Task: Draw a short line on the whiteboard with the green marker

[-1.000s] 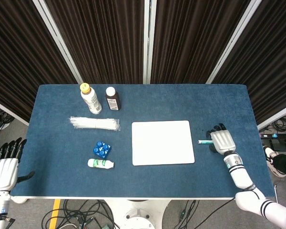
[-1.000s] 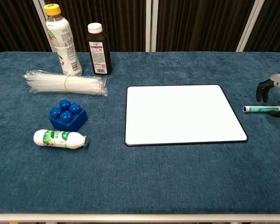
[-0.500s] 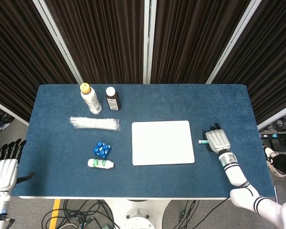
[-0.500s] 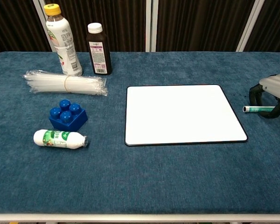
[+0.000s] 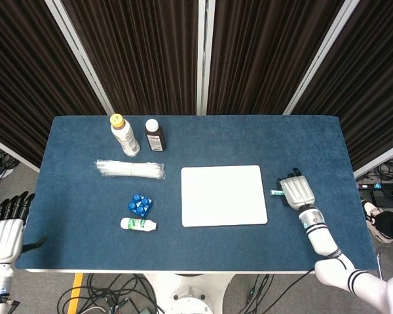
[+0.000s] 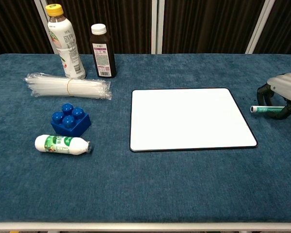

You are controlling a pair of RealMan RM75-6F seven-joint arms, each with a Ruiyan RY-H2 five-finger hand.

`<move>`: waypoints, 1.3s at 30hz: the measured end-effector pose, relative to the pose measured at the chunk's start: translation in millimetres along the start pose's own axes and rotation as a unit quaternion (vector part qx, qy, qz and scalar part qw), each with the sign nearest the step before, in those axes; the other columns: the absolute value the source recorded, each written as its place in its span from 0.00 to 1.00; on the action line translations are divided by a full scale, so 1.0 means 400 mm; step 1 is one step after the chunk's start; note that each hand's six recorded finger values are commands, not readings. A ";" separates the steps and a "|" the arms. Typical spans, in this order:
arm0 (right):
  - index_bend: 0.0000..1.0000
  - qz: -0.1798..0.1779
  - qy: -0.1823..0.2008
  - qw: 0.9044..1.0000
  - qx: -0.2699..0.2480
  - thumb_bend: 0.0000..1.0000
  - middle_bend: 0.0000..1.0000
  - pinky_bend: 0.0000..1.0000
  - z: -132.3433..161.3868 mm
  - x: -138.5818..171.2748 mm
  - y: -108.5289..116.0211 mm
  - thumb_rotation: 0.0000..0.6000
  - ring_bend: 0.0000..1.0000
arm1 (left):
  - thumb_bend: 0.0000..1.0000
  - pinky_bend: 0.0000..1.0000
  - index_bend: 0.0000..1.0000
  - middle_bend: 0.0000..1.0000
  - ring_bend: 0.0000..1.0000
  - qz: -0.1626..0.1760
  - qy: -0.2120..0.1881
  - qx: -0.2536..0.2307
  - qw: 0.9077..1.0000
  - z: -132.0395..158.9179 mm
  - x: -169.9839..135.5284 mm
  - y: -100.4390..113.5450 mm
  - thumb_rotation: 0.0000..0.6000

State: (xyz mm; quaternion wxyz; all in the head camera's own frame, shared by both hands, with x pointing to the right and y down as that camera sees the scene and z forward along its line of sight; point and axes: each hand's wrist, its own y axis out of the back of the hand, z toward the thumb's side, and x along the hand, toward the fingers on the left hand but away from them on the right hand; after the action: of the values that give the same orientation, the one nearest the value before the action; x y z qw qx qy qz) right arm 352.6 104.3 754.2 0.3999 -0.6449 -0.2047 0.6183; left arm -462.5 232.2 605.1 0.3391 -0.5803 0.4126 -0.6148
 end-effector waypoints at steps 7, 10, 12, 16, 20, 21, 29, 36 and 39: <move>0.70 -0.010 0.066 0.990 -0.121 0.37 0.61 0.20 0.111 0.023 0.085 1.00 0.36 | 0.00 0.00 0.06 0.00 0.00 0.002 -0.005 -0.004 1.000 0.004 0.000 0.005 1.00; 0.71 0.004 0.094 0.974 -0.205 0.38 0.61 0.20 0.169 0.017 0.117 1.00 0.36 | 0.00 0.00 0.06 0.00 0.00 0.002 -0.003 -0.005 1.000 0.000 -0.004 0.005 1.00; 0.71 0.015 0.109 0.959 -0.260 0.39 0.61 0.20 0.205 0.007 0.134 1.00 0.36 | 0.00 0.00 0.06 0.00 0.00 0.002 0.000 -0.007 1.000 -0.005 -0.009 0.005 1.00; 0.71 0.035 0.138 0.912 -0.384 0.39 0.61 0.20 0.307 -0.028 0.171 1.00 0.36 | 0.00 0.00 0.06 0.00 0.00 0.001 0.005 -0.009 1.000 -0.015 -0.019 0.004 1.00; 0.71 0.049 0.158 0.866 -0.473 0.39 0.61 0.20 0.417 -0.058 0.182 1.00 0.34 | 0.00 0.00 0.06 0.00 0.00 0.000 0.010 -0.011 1.000 -0.023 -0.025 0.002 1.00; 0.71 0.050 0.160 0.859 -0.484 0.39 0.60 0.20 0.435 -0.066 0.181 1.00 0.34 | 0.00 0.00 0.06 0.00 0.00 0.000 0.011 -0.012 1.000 -0.025 -0.025 0.002 1.00; 0.70 0.030 0.143 0.833 -0.534 0.39 0.60 0.19 0.501 -0.117 0.134 1.00 0.33 | 0.00 0.00 0.06 0.00 0.00 -0.002 0.015 -0.017 1.000 -0.037 -0.032 -0.003 1.00; 0.70 0.013 0.138 0.817 -0.560 0.39 0.60 0.19 0.517 -0.131 0.111 1.00 0.33 | 0.00 0.00 0.06 0.00 0.00 -0.004 0.013 -0.020 1.000 -0.038 -0.027 -0.010 1.00; 0.70 0.011 0.137 0.816 -0.562 0.39 0.60 0.19 0.529 -0.134 0.101 1.00 0.33 | 0.00 0.00 0.06 0.00 0.00 -0.004 0.012 -0.021 1.000 -0.040 -0.026 -0.011 1.00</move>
State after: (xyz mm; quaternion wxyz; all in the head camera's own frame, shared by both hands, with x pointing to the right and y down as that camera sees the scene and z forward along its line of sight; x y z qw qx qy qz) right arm 131.9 95.0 774.9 -0.0149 -0.8378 -0.4523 0.3053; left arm -477.0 245.2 604.7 0.3196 -0.5814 0.4273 -0.6142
